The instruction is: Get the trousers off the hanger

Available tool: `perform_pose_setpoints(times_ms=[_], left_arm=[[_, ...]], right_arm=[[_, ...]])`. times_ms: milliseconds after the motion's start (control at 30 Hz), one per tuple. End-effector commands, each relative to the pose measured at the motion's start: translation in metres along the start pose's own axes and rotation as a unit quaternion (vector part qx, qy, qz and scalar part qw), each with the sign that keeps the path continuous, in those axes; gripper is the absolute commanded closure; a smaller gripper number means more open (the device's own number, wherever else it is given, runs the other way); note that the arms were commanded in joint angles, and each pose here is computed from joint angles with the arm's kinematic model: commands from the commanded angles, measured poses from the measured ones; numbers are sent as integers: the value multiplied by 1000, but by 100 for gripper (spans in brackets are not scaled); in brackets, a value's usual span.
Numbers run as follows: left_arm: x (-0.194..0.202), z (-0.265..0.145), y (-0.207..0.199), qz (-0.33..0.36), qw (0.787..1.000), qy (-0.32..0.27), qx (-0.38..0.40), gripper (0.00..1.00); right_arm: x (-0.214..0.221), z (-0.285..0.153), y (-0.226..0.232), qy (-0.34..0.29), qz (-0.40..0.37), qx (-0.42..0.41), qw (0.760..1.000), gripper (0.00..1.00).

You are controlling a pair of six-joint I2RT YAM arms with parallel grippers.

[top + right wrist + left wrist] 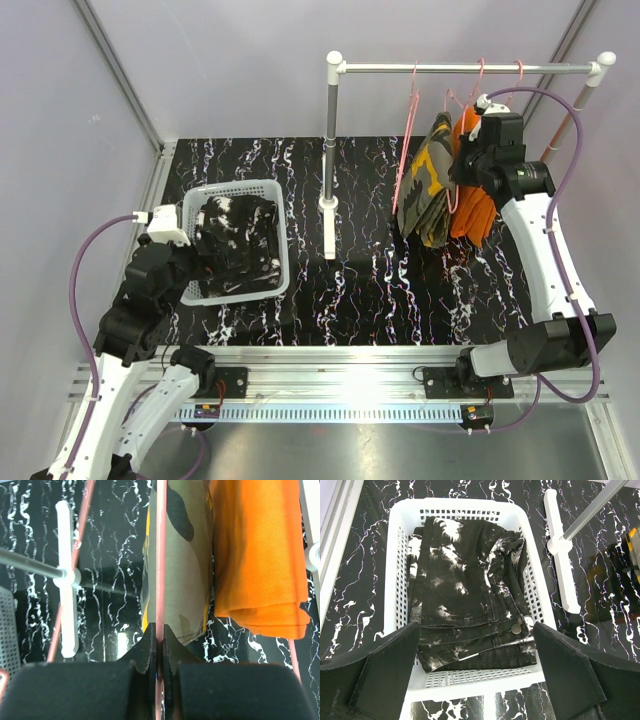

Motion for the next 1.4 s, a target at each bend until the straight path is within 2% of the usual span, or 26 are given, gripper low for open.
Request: perform_pose_setpoints(times_ms=[0, 300, 433, 767, 967, 1167, 1300, 1367], left_arm=[[-9, 1, -7, 1, 1000, -19, 21, 1], [-12, 1, -7, -6, 1000, -18, 15, 1], [-16, 0, -9, -11, 1000, -22, 18, 1], [-55, -8, -36, -52, 993, -61, 81, 1], [-94, -17, -70, -70, 979, -93, 165, 1], [-121, -33, -123, -46, 954, -118, 271, 1], [-118, -40, -158, -7, 941, -127, 313, 1], [-109, -47, -186, 9, 926, -122, 358, 1]], right_arm=[[-61, -45, 14, -109, 3, -37, 993, 100], [-96, -86, 20, -181, -7, -58, 982, 100], [-105, -100, 21, -194, -11, -60, 979, 100], [-122, -151, 34, -261, -13, -110, 959, 100], [-115, -181, 44, -278, 0, -155, 948, 100], [-92, -212, 44, -281, 11, -179, 943, 100], [-66, -227, 46, -253, 5, -202, 946, 100], [-51, -238, 48, -246, 6, -220, 944, 100]])
Point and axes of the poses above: each gripper's point midway between its finger pads, its own z axis out along the fingers, its own y axis along the line the jaws close on, x = y × z, the point moved 3 cm from there along -z, back along the fingers, and after that the axes turned 1 degree about -z, right-handed, at the moved point
